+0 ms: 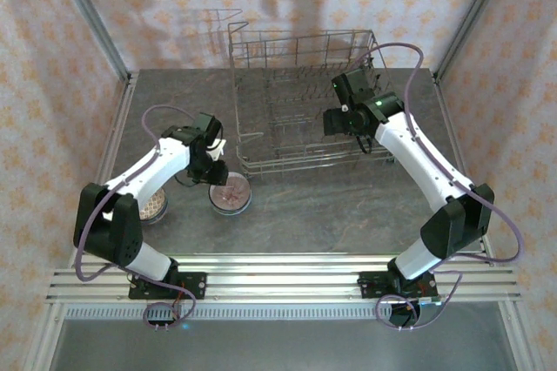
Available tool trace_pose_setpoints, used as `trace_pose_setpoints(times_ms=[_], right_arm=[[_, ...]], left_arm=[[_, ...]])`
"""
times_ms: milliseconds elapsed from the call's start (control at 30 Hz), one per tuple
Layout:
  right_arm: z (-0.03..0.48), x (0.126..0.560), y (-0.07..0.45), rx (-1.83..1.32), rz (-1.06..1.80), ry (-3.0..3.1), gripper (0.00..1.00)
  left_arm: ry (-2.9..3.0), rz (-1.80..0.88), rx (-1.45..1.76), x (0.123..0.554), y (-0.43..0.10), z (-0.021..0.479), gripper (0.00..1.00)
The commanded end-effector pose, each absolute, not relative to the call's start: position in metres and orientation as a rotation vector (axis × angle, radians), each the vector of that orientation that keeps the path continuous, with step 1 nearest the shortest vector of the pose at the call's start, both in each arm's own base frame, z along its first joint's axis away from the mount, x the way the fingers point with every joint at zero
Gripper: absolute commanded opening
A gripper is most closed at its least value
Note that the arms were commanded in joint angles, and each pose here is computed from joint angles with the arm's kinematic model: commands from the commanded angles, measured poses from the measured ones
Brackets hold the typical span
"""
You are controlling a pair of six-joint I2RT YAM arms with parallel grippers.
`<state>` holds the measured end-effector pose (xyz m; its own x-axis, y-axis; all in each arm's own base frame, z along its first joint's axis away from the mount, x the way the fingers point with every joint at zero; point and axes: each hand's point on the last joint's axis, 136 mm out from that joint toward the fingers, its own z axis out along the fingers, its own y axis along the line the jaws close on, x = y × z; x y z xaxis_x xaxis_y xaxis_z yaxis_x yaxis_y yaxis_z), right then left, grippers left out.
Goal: Load the bowls into the dish rack
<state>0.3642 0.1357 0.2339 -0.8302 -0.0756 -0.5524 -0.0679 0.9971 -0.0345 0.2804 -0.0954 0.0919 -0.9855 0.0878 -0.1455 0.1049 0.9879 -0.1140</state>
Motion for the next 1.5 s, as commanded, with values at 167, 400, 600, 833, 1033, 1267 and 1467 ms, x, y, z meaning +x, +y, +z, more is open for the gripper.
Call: trace_pose_setpoints(times_ms=[167,400,600,833,1033,1267,1467], right_arm=[[0.232,0.370,0.142,-0.111,-0.010,2.546,0.81],[0.234,0.373,0.145,-0.126,0.001,2.538,0.80],[0.235,0.375,0.147,-0.140,0.011,2.531,0.80],[0.234,0.375,0.151,-0.152,0.035,2.535,0.80],[0.232,0.373,0.150,-0.156,0.033,2.541,0.80],[0.228,0.371,0.151,-0.159,0.037,2.550,0.80],[0.228,0.370,0.151,-0.162,0.034,2.551,0.80]], left_arm=[[2.957,-0.114,0.134,0.290,-0.092,0.096,0.23],[2.924,-0.129,0.036,0.284,-0.091,0.107,0.14],[2.894,-0.161,-0.049,0.274,-0.091,0.118,0.12],[2.934,-0.112,-0.121,0.262,-0.082,0.111,0.12],[2.945,-0.090,-0.188,0.258,-0.079,0.103,0.13],[2.952,-0.093,-0.245,0.258,-0.079,0.096,0.19],[2.918,-0.105,-0.283,0.258,-0.078,0.108,0.35]])
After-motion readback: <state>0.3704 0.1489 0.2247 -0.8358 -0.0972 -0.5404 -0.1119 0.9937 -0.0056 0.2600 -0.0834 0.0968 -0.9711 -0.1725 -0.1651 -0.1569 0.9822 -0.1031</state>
